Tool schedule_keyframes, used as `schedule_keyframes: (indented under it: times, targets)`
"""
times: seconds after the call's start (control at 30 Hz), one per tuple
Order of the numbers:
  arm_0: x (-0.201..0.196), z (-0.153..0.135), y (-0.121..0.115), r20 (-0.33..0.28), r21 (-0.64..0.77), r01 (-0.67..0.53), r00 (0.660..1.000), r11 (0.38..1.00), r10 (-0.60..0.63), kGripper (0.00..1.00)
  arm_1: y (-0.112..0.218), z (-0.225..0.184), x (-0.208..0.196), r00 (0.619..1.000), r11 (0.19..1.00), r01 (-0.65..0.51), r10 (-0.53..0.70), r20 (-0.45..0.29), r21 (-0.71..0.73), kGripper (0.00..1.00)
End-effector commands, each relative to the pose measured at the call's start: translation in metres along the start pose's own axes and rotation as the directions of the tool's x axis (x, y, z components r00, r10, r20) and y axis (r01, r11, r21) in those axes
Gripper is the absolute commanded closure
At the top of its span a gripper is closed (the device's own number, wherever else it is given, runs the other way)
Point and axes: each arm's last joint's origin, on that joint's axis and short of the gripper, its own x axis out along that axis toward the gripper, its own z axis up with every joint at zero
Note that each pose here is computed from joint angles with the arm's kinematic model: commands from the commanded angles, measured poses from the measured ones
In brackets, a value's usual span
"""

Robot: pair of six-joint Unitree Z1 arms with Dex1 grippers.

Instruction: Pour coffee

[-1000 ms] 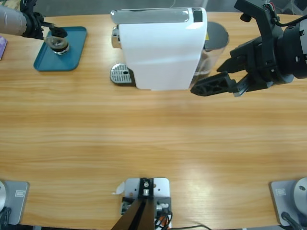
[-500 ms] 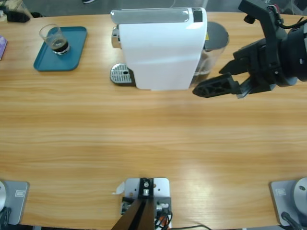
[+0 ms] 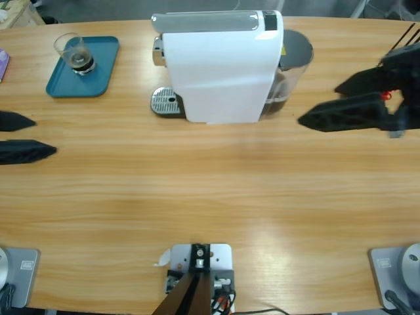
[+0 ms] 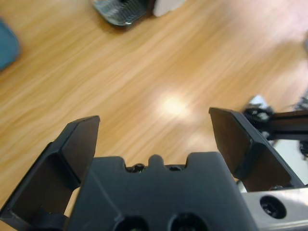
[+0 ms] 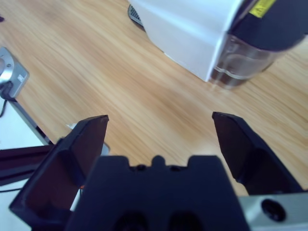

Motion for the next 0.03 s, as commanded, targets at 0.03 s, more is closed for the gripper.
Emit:
schedule_keyframes:
  times: [0.03]
  targets:
    - [-0.0289, 0.0049, -0.0060, 0.120, 0.044, -0.057, 0.991, 0.997, 0.052, 0.000, -0.0049, -0.0209, -0.0202, 0.999, 0.999, 0.034, -0.034, 0.024, 0.008, 0.000]
